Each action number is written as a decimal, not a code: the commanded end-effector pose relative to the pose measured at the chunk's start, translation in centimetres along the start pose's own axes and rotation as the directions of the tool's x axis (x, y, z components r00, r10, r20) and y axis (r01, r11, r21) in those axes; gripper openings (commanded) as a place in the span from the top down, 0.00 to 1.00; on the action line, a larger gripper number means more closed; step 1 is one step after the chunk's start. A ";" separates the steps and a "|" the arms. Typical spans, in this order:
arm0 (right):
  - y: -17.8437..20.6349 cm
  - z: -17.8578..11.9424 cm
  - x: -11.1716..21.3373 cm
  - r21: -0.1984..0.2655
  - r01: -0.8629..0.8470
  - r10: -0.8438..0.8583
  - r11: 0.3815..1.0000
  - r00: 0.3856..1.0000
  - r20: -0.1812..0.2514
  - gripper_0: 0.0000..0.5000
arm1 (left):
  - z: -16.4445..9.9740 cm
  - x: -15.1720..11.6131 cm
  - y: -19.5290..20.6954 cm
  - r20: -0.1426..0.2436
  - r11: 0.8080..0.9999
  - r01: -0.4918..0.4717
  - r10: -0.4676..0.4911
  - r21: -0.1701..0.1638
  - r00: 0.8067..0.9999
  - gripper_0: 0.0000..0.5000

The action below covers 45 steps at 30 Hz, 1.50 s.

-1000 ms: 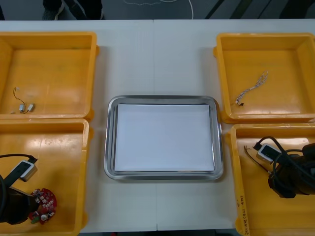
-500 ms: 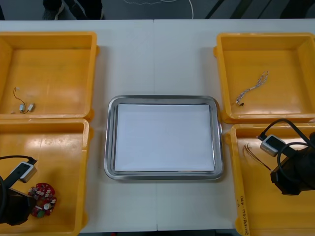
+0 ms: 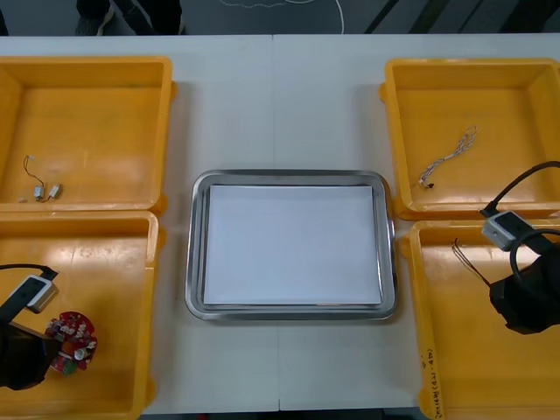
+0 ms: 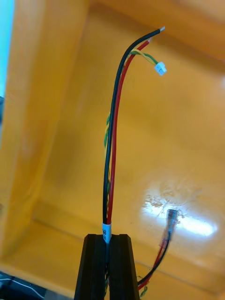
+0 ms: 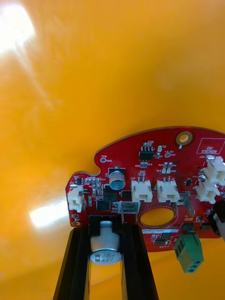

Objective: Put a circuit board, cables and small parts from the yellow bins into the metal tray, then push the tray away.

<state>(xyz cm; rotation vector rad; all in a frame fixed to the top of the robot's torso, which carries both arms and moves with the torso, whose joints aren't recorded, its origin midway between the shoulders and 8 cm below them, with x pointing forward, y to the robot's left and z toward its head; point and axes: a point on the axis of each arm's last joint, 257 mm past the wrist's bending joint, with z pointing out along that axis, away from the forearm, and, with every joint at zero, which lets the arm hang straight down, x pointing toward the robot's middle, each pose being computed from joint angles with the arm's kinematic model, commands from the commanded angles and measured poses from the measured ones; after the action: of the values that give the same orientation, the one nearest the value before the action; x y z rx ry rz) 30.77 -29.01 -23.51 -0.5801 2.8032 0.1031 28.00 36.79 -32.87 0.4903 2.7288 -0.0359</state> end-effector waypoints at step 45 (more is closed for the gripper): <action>5.4 -4.2 -9.3 -0.038 -0.457 0.457 0.889 0.877 0.150 1.00 | -0.4 -4.8 5.8 -0.055 0.989 -0.115 0.110 -0.094 0.992 0.00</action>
<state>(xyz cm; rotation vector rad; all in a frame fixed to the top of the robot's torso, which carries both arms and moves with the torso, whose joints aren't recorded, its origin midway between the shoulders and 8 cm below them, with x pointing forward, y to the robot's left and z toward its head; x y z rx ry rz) 35.30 -22.28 -17.75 0.1292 2.7617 0.2226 33.81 39.90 -31.57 0.4267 2.7653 0.0660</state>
